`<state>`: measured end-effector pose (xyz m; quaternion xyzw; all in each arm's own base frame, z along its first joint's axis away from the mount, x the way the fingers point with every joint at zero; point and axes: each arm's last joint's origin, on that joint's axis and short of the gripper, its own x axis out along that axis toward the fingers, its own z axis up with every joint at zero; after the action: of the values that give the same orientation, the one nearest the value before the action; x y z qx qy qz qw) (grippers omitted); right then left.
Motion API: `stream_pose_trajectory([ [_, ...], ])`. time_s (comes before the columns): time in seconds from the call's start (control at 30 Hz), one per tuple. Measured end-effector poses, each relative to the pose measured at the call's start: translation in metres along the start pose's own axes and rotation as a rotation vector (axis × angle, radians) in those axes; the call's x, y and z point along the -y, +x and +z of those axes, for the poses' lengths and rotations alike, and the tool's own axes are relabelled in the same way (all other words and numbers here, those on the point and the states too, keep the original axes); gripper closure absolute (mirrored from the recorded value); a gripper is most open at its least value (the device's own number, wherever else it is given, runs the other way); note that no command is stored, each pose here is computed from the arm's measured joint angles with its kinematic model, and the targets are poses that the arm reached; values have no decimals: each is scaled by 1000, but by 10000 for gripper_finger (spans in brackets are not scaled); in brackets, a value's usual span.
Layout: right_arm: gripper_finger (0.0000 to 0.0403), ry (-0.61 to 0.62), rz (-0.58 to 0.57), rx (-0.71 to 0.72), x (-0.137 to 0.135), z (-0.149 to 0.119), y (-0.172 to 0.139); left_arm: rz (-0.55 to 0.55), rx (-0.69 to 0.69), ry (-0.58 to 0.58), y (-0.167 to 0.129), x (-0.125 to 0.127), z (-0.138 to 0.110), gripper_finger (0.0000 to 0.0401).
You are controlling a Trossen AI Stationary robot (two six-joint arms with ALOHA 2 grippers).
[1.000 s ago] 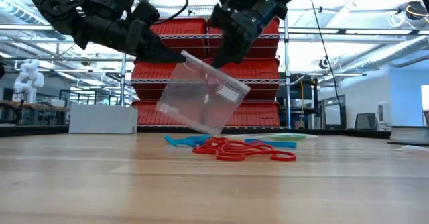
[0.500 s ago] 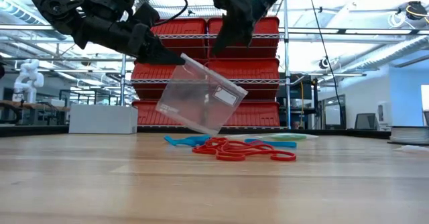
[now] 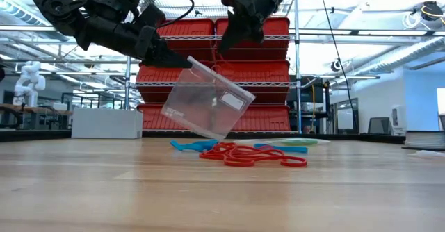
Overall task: Sort rubber bands
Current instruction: Put the red rubber band into the top left transparent zip lock bag
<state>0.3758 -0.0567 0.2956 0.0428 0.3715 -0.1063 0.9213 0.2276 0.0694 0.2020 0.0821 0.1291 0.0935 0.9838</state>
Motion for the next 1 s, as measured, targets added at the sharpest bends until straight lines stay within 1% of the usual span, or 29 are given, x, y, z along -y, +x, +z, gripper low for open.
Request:
stream_pose_trajectory([
  [0.23, 403, 7, 6, 24, -2, 4, -2, 3, -1, -1, 0, 0, 0, 401],
  [0.3, 403, 6, 7, 34, -3, 8, -5, 14, -3, -1, 0, 0, 0, 401],
  [0.43, 403, -7, -25, 48, -6, 18, -14, 17, -5, -1, 0, 0, 0, 401],
  [0.67, 403, -37, -41, 34, -4, 17, -15, 15, -4, -4, 0, 0, 0, 401],
  [0.8, 403, -79, -89, 35, -3, 17, -14, 14, -4, -4, 0, 0, 0, 401],
  [1.0, 403, -81, -100, 40, 0, 18, -15, 13, -4, -3, 0, 0, 0, 401],
])
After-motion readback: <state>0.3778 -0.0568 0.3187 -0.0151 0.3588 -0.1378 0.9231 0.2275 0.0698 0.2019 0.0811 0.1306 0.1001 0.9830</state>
